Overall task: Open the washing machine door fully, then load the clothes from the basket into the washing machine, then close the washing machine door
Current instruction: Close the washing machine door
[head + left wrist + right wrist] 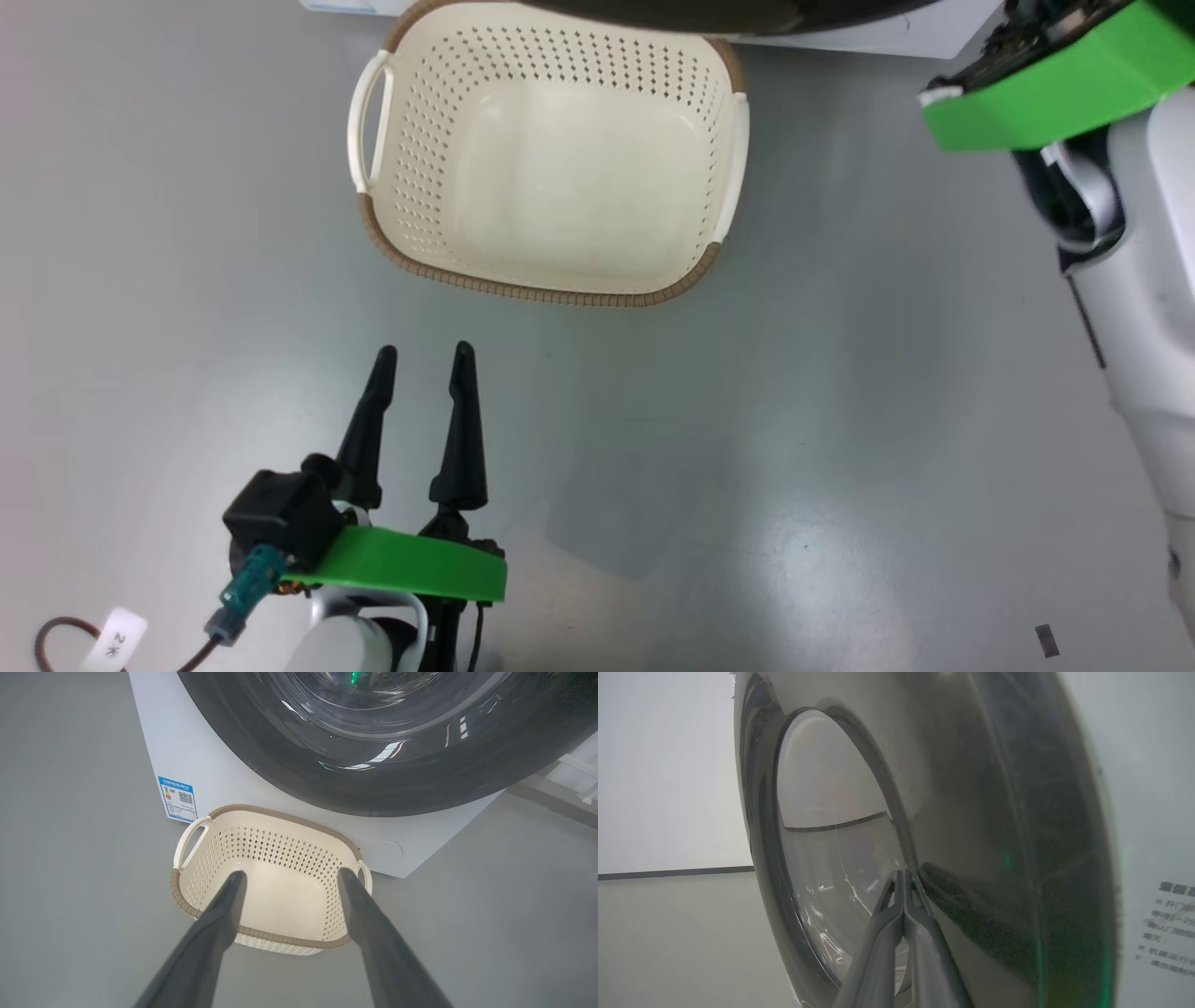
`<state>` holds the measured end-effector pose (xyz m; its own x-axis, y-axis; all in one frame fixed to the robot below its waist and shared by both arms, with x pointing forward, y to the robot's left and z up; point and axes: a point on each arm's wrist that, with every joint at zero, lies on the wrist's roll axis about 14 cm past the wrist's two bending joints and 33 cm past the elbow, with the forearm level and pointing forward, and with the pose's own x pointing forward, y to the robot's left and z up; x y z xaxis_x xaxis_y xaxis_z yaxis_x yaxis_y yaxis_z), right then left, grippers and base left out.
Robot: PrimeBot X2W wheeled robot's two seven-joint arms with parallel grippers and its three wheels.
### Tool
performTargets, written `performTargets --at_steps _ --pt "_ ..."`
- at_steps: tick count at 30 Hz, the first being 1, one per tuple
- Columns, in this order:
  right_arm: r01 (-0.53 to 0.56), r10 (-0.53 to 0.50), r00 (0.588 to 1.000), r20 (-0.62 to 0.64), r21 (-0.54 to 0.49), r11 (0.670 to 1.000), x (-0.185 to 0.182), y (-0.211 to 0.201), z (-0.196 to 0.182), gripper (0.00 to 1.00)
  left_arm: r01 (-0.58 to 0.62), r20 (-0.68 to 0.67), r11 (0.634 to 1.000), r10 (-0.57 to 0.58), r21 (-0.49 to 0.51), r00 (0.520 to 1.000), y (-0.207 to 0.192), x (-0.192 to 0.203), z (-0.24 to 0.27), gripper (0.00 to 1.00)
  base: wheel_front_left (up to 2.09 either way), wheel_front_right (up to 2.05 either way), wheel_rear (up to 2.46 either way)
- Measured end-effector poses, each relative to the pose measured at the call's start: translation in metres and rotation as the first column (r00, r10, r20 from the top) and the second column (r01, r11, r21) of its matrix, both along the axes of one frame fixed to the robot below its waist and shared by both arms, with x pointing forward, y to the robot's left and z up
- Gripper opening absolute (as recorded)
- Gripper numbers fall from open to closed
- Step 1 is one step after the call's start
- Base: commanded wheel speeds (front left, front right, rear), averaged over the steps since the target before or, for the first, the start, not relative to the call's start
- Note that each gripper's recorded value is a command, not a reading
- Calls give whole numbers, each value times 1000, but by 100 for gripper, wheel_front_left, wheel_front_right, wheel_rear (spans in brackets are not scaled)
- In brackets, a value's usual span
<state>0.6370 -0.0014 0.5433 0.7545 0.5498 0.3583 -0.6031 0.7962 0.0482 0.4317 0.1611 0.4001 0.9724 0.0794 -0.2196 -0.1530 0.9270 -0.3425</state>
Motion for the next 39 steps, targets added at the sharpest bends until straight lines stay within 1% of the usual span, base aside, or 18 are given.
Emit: performTargets --at_steps 5,10,13,18,23,27,30,31,32,34,35,36,39 --pt "23 -22 1000 16 -14 1000 18 -3 2 0 3 -12 1000 -3 1 1000 -1 -1 -4 100 0 0 0" --pt "86 -85 996 22 -36 996 43 -19 3 0 2 -22 1000 -2 3 1000 -3 -4 -5 100 0 0 0" --pt "88 -87 996 24 -47 995 49 -20 1 0 -7 -27 1000 7 4 1000 -1 -4 -6 100 0 0 0" --pt "86 -84 996 23 -62 994 50 -20 0 0 -12 -26 1000 12 -6 1000 -1 -5 -5 100 0 0 0" --pt "99 -97 995 29 -70 993 46 -26 8 0 -14 -10 1000 14 -12 1000 -1 -4 1 100 0 0 0" --pt "132 -130 991 30 -61 989 37 -37 17 0 -16 -3 1000 16 -9 1000 0 -6 5 100 0 0 0" --pt "133 -132 991 15 -42 990 22 -41 20 0 -19 15 1000 19 -7 1000 2 -7 13 100 0 0 0" --pt "128 -128 992 10 -38 991 15 -40 20 18 -18 22 1000 18 -8 1000 2 -7 15 100 0 0 0" --pt "122 -122 992 4 -32 992 8 -38 21 33 -16 31 1000 16 -9 999 3 -8 18 100 0 0 0" --pt "116 -116 993 -7 -20 993 -7 -37 22 57 -18 48 1000 18 -10 999 4 -9 25 100 0 0 0" --pt "115 -115 993 -11 -14 993 -15 -37 24 76 -17 58 1000 18 -11 998 5 -9 29 100 0 0 0" --pt "118 -118 993 -14 -6 993 -22 -40 26 100 -12 67 1000 13 -14 998 4 -10 32 100 0 0 0" --pt "128 -128 992 -12 7 992 -45 -47 34 100 -4 86 1000 6 -19 996 4 -16 41 100 0 0 0"
